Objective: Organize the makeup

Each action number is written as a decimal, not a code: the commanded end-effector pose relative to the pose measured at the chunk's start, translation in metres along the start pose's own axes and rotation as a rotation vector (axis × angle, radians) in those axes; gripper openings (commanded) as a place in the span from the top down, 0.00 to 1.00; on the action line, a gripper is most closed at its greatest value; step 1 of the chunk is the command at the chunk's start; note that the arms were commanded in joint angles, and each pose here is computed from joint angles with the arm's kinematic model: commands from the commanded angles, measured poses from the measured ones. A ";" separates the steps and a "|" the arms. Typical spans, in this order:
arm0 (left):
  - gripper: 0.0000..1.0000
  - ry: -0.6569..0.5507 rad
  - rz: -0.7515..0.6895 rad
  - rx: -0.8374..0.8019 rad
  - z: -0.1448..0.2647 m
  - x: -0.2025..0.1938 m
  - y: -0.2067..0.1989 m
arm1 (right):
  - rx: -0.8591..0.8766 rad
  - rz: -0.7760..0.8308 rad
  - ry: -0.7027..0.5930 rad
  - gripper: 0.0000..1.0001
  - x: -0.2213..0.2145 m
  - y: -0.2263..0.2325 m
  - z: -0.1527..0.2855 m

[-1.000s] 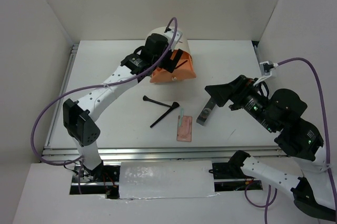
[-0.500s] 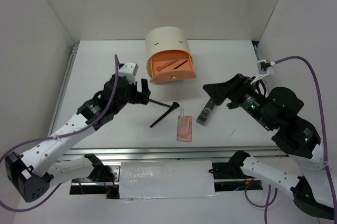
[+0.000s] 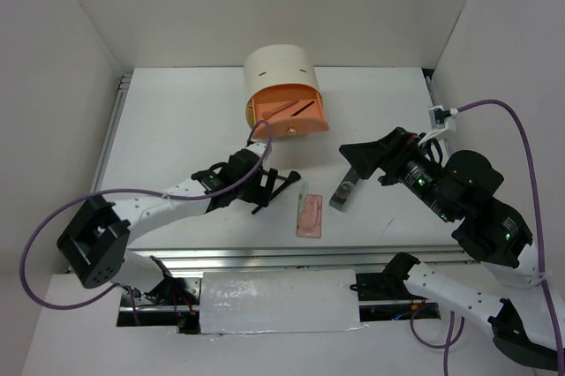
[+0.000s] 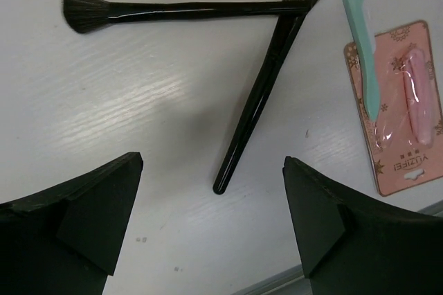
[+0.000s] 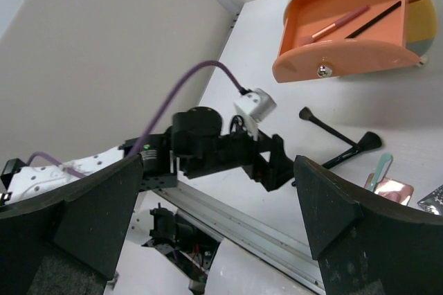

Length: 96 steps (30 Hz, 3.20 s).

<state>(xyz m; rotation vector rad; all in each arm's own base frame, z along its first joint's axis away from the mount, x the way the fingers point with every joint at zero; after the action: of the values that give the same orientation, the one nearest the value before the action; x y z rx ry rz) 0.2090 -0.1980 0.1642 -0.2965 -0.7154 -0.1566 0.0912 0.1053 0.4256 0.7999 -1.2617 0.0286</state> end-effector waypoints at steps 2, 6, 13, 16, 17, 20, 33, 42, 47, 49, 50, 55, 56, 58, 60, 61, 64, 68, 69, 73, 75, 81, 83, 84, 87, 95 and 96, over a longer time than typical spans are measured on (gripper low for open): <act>0.05 -0.011 -0.036 -0.056 -0.016 0.007 -0.023 | 0.019 -0.023 -0.086 0.03 0.012 0.003 0.006; 0.11 0.011 -0.056 -0.055 -0.027 0.004 -0.034 | 0.004 -0.029 -0.093 0.03 0.010 0.000 0.012; 0.18 0.073 -0.077 -0.019 -0.045 -0.005 -0.039 | -0.010 -0.035 -0.110 0.03 0.009 -0.004 0.021; 0.20 0.102 -0.082 -0.011 -0.053 -0.009 -0.040 | -0.014 -0.030 -0.110 0.03 0.010 -0.004 0.022; 0.21 0.104 -0.082 -0.015 -0.055 -0.007 -0.042 | -0.012 -0.029 -0.111 0.03 0.010 -0.004 0.022; 0.24 0.143 -0.080 -0.006 -0.065 -0.012 -0.043 | -0.009 -0.028 -0.112 0.03 0.011 -0.004 0.023; 0.64 0.167 -0.062 0.058 -0.047 -0.033 -0.046 | -0.010 -0.032 -0.131 0.03 0.011 -0.006 0.028; 1.00 0.105 -0.060 0.004 0.001 -0.035 -0.041 | 0.001 -0.029 -0.129 0.03 0.010 -0.004 0.024; 1.00 0.086 -0.079 -0.049 0.018 -0.037 -0.038 | 0.017 -0.028 -0.117 0.03 0.010 -0.002 0.019; 1.00 0.079 -0.083 -0.114 0.028 -0.032 -0.041 | 0.023 -0.028 -0.115 0.03 0.011 0.000 0.017; 1.00 0.070 -0.102 -0.148 0.035 -0.028 -0.043 | 0.026 -0.026 -0.114 0.03 0.011 0.000 0.017; 1.00 0.071 -0.183 -0.277 0.057 -0.013 -0.055 | 0.034 -0.028 -0.112 0.03 0.012 0.002 0.015; 1.00 0.070 -0.188 -0.279 0.063 -0.010 -0.054 | 0.033 -0.028 -0.113 0.03 0.013 0.002 0.015; 1.00 0.036 -0.201 -0.305 0.075 0.002 -0.059 | 0.037 -0.030 -0.116 0.03 0.013 0.003 0.016; 1.00 -0.010 -0.198 -0.324 0.091 0.014 -0.060 | 0.034 -0.029 -0.121 0.03 0.015 0.002 0.018; 1.00 -0.065 -0.197 -0.340 0.102 0.028 -0.064 | 0.034 -0.030 -0.126 0.03 0.016 0.003 0.019; 1.00 -0.198 -0.216 -0.344 0.132 0.064 -0.070 | 0.030 -0.028 -0.146 0.03 0.022 0.004 0.024; 1.00 -0.317 -0.320 -0.253 0.145 0.108 -0.080 | 0.029 -0.008 -0.171 0.03 0.032 0.007 0.028; 1.00 -0.353 -0.380 -0.226 0.143 0.121 -0.083 | 0.029 -0.006 -0.172 0.03 0.033 0.008 0.029; 1.00 -0.437 -0.489 -0.182 0.127 0.159 -0.081 | 0.037 0.000 -0.166 0.03 0.035 0.010 0.031; 1.00 -0.498 -0.510 -0.146 0.117 0.186 -0.074 | 0.044 0.000 -0.165 0.03 0.036 0.010 0.034; 1.00 -0.596 -0.573 -0.056 0.088 0.242 -0.057 | 0.065 -0.009 -0.141 0.04 0.033 0.010 0.043; 1.00 -0.619 -0.585 -0.037 0.084 0.260 -0.054 | 0.064 -0.012 -0.140 0.04 0.032 0.009 0.046; 1.00 -0.591 -0.592 -0.024 0.067 0.262 -0.055 | 0.063 -0.012 -0.137 0.04 0.031 0.008 0.047; 1.00 -0.568 -0.589 -0.043 0.052 0.274 -0.055 | 0.046 -0.008 -0.134 0.04 0.029 0.005 0.049; 1.00 -0.512 -0.540 -0.120 0.027 0.257 -0.055 | 0.019 0.001 -0.135 0.04 0.027 0.002 0.048; 1.00 -0.506 -0.541 -0.132 0.024 0.254 -0.056 | 0.015 0.004 -0.135 0.04 0.028 0.002 0.047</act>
<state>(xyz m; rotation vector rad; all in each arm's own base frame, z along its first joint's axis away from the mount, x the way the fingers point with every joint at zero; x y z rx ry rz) 0.3698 -0.2471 0.3589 -0.1941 -1.2457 -0.6515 0.0614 0.0730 0.4495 0.8375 -1.3648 -0.0095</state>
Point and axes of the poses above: each gripper's point midway between its finger pads, its own z axis back along the fingers, its own y axis along the line the jaws close on, x = y × z, the point moved 10 cm from there along z, back along the fingers, and after that the axes turned 10 degrees about z, right-handed, at the moved point
